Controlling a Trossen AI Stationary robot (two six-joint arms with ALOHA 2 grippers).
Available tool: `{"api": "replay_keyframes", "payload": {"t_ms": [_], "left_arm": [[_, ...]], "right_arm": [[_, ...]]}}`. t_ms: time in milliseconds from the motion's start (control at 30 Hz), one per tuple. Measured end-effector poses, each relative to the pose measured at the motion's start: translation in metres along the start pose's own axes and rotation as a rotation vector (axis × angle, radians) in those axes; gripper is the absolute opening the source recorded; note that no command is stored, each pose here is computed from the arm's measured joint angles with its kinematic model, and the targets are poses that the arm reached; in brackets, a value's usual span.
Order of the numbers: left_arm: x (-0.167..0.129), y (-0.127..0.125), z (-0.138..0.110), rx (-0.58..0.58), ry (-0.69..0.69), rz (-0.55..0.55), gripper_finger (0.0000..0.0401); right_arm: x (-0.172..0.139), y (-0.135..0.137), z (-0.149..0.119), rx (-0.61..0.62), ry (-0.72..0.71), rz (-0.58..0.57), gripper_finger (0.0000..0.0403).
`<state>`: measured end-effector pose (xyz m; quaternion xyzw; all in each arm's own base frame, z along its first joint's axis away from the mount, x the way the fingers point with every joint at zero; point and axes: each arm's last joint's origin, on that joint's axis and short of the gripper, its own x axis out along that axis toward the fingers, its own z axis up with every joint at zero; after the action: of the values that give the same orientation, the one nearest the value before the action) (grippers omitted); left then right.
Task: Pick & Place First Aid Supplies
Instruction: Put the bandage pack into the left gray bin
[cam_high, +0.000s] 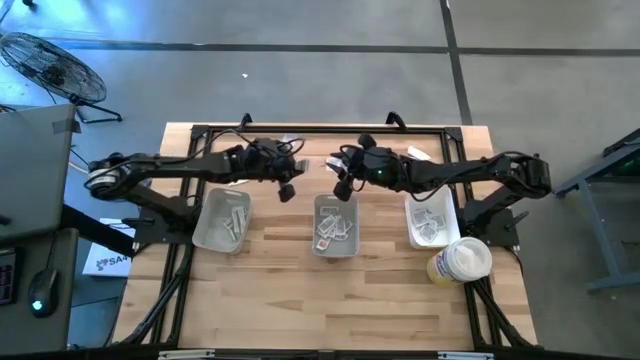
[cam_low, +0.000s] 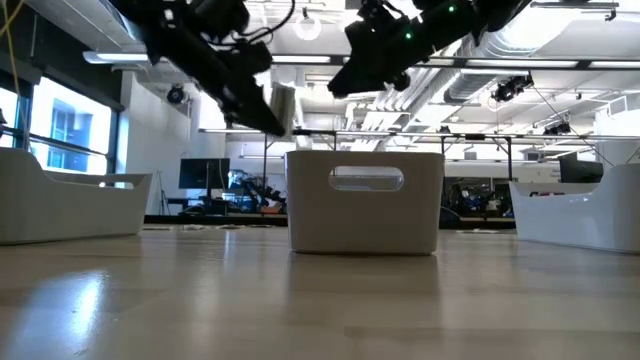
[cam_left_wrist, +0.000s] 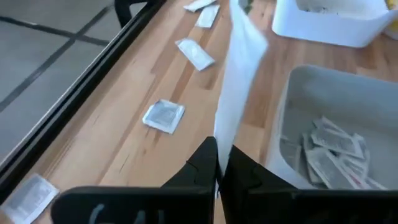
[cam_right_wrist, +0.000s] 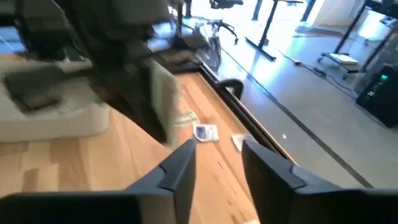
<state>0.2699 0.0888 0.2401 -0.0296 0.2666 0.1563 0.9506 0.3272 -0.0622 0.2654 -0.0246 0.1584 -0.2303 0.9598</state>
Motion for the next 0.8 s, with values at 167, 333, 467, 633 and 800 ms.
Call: {"api": "replay_keyframes", "payload": {"t_ms": [167,333,467,633,800], "left_arm": [[-0.034,-0.011,-0.005,0.013,0.111,-0.022,0.0001],[-0.085,-0.021,-0.009,-0.024,0.247,0.005,0.0001],[-0.124,-0.023,-0.021,-0.148,0.391,0.016,0.0],[-0.147,-0.026,-0.048,-0.367,0.587,0.058,0.0],[-0.141,-0.029,-0.081,-0.472,0.751,0.141,0.0]], "right_arm": [[-0.007,-0.009,-0.006,-0.028,0.104,-0.035,0.0153],[-0.004,-0.023,-0.019,-0.03,0.229,-0.067,0.0156],[0.001,-0.029,-0.024,-0.015,0.258,-0.067,0.0149],[0.006,-0.03,-0.025,0.0,0.243,-0.027,0.0141],[0.006,-0.03,-0.024,-0.003,0.238,-0.018,0.0138]]}}
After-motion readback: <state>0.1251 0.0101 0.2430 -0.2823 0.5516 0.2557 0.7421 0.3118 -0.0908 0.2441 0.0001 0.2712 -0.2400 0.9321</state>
